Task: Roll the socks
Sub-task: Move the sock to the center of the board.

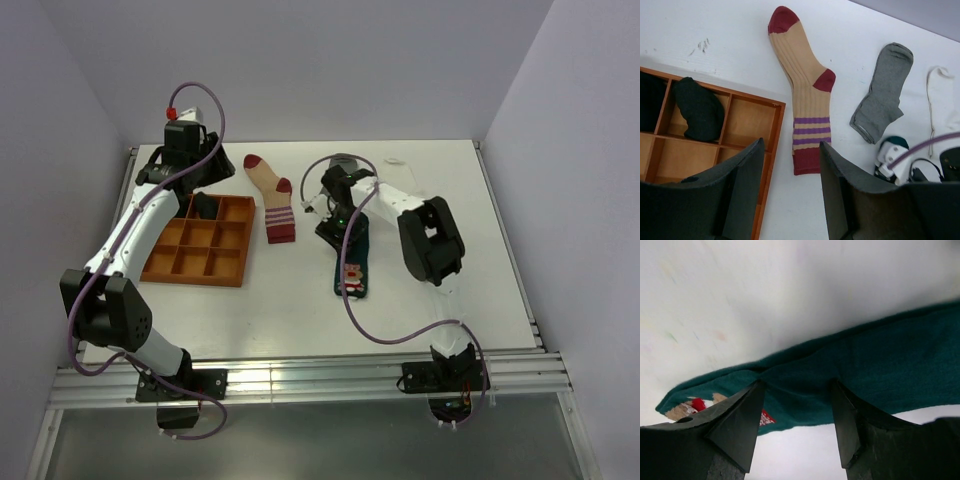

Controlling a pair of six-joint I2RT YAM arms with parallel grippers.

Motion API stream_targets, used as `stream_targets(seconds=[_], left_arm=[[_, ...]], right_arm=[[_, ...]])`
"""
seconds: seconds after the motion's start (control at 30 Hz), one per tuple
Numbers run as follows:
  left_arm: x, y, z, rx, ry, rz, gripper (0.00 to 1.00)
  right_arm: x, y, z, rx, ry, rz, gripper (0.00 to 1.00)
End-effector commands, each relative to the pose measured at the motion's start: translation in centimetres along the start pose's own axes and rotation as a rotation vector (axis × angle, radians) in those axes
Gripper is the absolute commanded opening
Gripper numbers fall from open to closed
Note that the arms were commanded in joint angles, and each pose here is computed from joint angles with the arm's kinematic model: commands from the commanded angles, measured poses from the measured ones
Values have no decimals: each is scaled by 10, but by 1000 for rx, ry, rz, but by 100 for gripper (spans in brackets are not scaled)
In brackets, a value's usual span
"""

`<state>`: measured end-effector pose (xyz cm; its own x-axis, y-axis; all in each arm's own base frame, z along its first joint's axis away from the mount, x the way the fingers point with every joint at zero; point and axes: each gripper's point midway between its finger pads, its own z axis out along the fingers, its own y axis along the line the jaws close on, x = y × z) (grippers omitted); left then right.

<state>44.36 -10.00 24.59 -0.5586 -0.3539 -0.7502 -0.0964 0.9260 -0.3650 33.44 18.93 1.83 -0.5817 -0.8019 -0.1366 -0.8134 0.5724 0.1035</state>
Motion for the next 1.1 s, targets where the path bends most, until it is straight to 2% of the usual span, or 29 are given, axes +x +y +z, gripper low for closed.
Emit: stream_targets(seconds=[0.0,0.03,0.17,0.33,0.53,0.67,0.8,0.83,0.93,1.07], left_arm=[[-11,-13,-18,45,-46,-5,53],[-10,-14,-18,46,-43,-2,53],[-6,-15,-15,50,-31,-2,53],[0,-19,-12,59,-18,12,53],[-4,-27,-13,73,-39,17,53],[-11,-26,-14,57,-51,19,53],[-23,-28,-20,52,-77,18,54],[-25,-28,-21,47,-85,16,54],[-38,-27,-27,26,-118,-3,53],[-57,-31,-36,43,-165,-34,53]], right_arm=[[-31,0,-1,-23,-28,25,63],[-49,-7,0,-18,-52,37,63],[-68,-14,-1,-4,-84,86,63],[-70,-17,-14,41,-146,78,63],[-82,-17,-80,141,-315,23,64],[-81,-8,-107,158,-398,-21,64],[-52,19,-99,81,-393,-83,65],[-33,28,-87,69,-365,-95,65],[-9,48,-66,63,-358,-143,65],[0,69,-47,77,-394,-210,64]])
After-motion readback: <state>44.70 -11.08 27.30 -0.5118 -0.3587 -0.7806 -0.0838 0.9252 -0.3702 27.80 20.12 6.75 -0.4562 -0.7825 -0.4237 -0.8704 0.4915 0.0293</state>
